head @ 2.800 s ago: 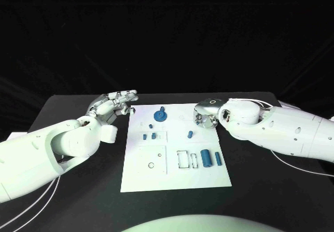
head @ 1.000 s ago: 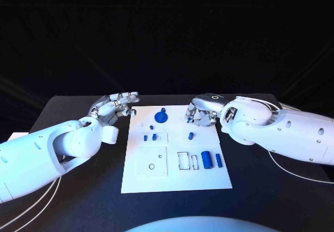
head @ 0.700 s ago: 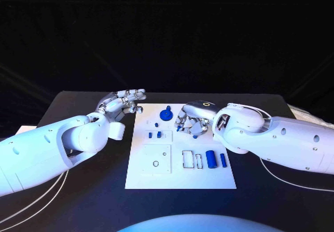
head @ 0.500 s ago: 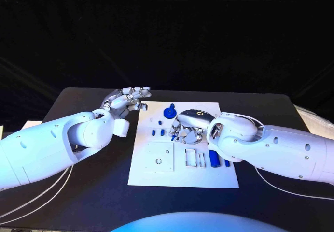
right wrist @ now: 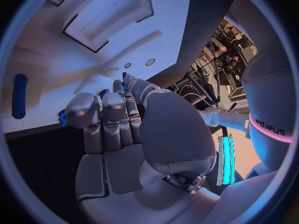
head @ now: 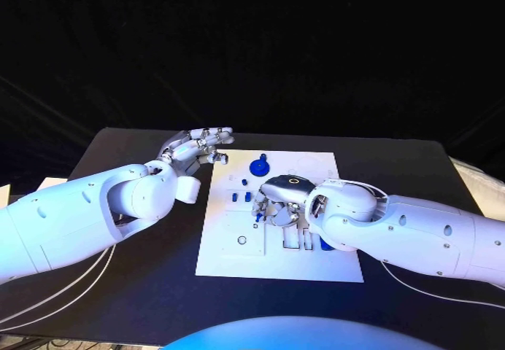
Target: Assemble the parts on the task board
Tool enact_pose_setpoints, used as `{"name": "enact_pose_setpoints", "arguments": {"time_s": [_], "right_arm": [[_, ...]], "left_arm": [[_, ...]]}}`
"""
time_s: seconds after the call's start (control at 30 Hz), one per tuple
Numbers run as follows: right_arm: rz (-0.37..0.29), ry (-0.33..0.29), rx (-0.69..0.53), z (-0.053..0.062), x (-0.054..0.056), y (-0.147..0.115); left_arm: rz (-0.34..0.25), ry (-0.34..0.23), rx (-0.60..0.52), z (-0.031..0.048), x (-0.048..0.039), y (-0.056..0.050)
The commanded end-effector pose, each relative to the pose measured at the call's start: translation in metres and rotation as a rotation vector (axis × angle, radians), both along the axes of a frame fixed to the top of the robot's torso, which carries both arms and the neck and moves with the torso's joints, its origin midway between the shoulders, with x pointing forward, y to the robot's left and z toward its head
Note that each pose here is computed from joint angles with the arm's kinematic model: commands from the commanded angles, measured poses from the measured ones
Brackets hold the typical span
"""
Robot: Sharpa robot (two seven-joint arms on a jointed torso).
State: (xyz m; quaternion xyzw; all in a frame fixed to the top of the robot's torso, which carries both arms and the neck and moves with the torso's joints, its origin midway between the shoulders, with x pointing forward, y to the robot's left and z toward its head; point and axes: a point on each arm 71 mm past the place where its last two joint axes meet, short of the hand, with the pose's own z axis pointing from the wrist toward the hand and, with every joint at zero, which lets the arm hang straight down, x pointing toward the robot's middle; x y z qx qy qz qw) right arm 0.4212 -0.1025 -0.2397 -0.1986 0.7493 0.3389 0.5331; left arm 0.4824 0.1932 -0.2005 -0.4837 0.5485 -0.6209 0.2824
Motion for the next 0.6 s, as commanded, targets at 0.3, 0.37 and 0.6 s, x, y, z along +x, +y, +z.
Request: {"name": "enact_pose_setpoints", "arguments": {"time_s": [0.3,0.37,0.6], "right_arm": [[0.031,-0.004,-0.049,-0.0059,-0.0021,0.0039],[0.033,-0.002,-0.051,-0.0068,-0.0023,0.0045],[0.040,0.005,-0.061,-0.0095,-0.0031,0.0062]], "left_arm": [[-0.027,-0.006,-0.011,0.0011,-0.0011,-0.0038],[-0.028,-0.006,-0.011,0.0010,-0.0011,-0.0038],[-0.029,-0.005,-0.011,0.0009,-0.0010,-0.0038]]}}
